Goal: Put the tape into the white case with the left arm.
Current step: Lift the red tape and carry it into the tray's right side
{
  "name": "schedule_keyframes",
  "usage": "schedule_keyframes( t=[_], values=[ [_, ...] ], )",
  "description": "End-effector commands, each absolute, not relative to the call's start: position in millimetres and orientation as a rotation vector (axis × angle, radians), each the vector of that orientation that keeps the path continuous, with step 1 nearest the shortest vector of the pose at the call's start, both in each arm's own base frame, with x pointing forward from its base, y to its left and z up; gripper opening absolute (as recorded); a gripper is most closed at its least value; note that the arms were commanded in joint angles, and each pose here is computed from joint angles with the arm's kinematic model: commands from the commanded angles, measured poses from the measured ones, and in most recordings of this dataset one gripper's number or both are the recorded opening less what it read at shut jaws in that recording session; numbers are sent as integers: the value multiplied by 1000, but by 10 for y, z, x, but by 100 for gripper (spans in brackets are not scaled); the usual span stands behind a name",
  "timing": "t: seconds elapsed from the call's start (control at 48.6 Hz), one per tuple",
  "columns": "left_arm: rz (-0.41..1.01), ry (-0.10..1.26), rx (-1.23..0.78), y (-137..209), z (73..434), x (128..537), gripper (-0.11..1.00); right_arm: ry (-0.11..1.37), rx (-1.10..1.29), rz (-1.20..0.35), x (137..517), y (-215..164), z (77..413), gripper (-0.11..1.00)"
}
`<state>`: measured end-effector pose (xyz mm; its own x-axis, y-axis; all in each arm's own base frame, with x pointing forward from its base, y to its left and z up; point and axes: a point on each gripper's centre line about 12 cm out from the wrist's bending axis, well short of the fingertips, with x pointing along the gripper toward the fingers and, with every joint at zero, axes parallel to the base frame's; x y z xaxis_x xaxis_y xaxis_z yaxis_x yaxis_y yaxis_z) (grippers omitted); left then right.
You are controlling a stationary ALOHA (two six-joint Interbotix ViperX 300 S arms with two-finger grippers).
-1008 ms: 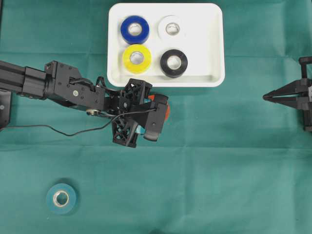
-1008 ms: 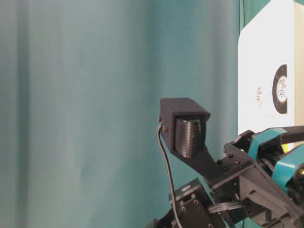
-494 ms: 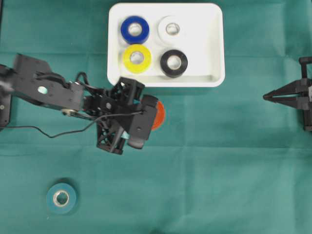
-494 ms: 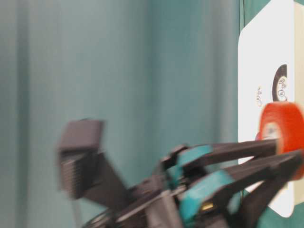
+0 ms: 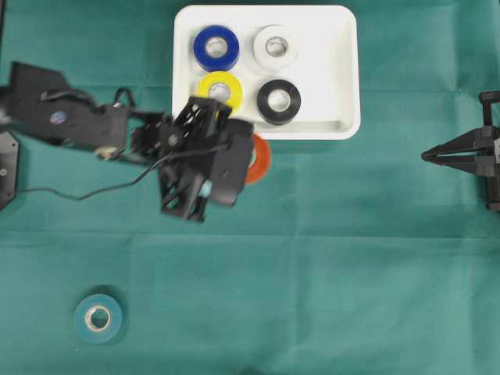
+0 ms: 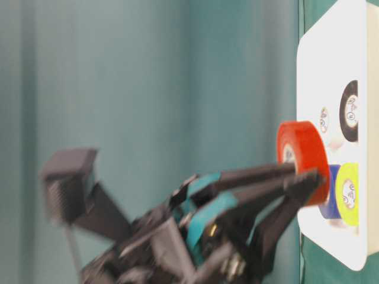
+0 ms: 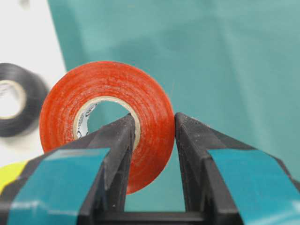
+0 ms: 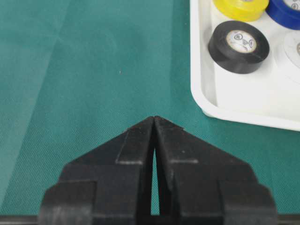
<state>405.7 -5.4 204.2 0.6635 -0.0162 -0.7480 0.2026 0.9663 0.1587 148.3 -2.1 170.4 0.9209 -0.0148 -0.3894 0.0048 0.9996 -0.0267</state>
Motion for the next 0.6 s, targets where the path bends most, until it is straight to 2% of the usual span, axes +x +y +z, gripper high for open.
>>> schedule_keyframes(
  t=[0.0, 0.35, 0.576],
  values=[
    [-83, 791, 228, 107, 2174, 4195, 24, 385, -25, -9, 1505, -20, 1749, -9],
    [39, 765, 187, 686, 2072, 4579, 24, 386, -24, -10, 1503, -20, 1743, -9],
    [63, 743, 182, 827, 2036, 4805, 24, 385, -25, -9, 1500, -19, 1731, -9]
  ],
)
